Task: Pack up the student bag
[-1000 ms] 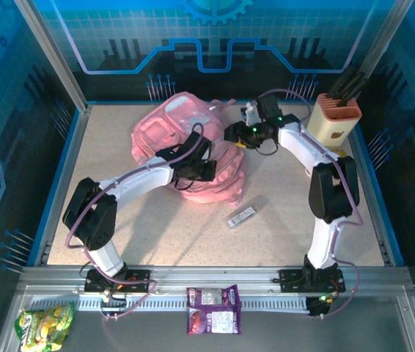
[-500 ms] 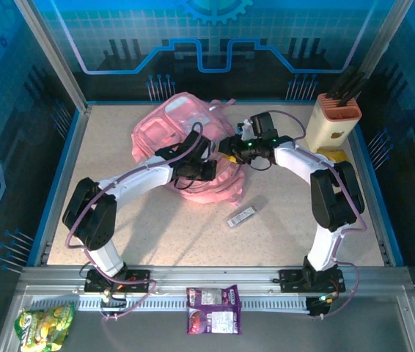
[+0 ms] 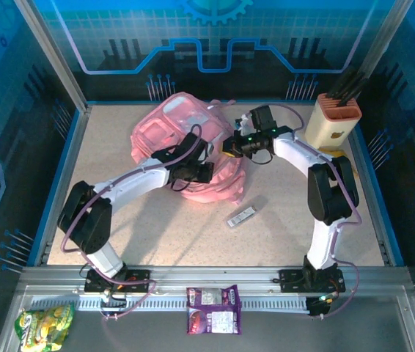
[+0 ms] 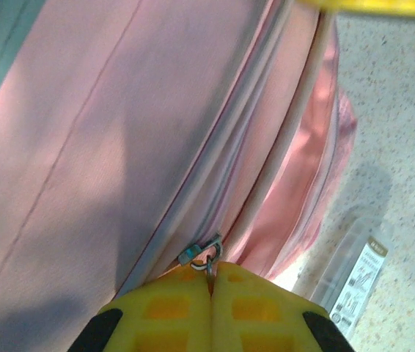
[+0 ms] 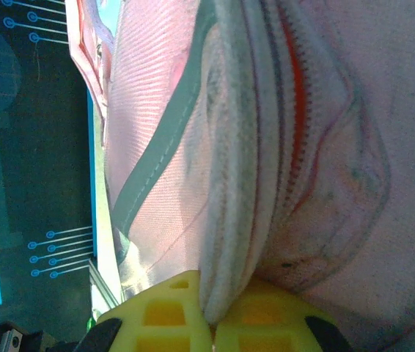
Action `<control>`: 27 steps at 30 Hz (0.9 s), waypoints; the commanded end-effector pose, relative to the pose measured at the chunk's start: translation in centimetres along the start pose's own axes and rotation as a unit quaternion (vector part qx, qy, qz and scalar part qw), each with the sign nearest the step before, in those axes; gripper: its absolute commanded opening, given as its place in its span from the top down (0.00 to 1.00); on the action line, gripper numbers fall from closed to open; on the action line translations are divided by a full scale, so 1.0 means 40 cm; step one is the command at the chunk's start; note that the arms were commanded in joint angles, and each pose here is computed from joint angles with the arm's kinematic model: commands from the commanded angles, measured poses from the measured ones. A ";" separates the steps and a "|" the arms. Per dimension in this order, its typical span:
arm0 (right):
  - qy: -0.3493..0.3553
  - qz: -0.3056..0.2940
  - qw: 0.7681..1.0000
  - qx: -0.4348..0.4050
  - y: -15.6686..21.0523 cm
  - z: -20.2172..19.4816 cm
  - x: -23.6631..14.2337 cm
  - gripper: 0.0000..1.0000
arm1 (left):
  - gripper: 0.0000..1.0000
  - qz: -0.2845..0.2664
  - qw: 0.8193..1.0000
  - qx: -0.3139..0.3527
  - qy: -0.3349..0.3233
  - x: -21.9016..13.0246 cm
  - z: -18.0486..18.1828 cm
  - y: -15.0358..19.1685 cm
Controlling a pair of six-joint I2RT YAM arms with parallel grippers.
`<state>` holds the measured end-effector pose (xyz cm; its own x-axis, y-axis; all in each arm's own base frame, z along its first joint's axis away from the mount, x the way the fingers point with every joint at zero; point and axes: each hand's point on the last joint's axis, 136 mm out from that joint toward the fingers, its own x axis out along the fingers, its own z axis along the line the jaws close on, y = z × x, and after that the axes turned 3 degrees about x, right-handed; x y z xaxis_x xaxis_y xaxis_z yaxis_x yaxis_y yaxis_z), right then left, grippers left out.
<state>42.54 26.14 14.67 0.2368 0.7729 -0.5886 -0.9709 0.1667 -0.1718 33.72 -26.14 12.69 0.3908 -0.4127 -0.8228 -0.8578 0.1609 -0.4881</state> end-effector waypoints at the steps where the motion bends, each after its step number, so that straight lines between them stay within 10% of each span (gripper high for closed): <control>1: -0.001 -0.087 0.993 -0.078 -0.160 0.003 -0.068 1.00 | 1.00 0.091 0.995 0.024 -0.019 -0.037 0.026 0.142; 21: 0.027 -0.081 0.991 -0.105 -0.216 -0.018 -0.058 1.00 | 1.00 0.059 0.986 -0.043 -0.147 -0.091 0.250 0.114; 27: 0.017 -0.076 0.990 -0.117 -0.180 0.006 -0.054 0.96 | 1.00 0.014 0.995 -0.056 -0.078 -0.067 0.169 0.058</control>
<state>46.33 25.19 14.97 0.2398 0.7649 -0.5979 -0.9572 0.0836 -0.2770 34.30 -18.33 11.99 0.4413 -0.2490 -0.8621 -0.8767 0.0853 -0.4734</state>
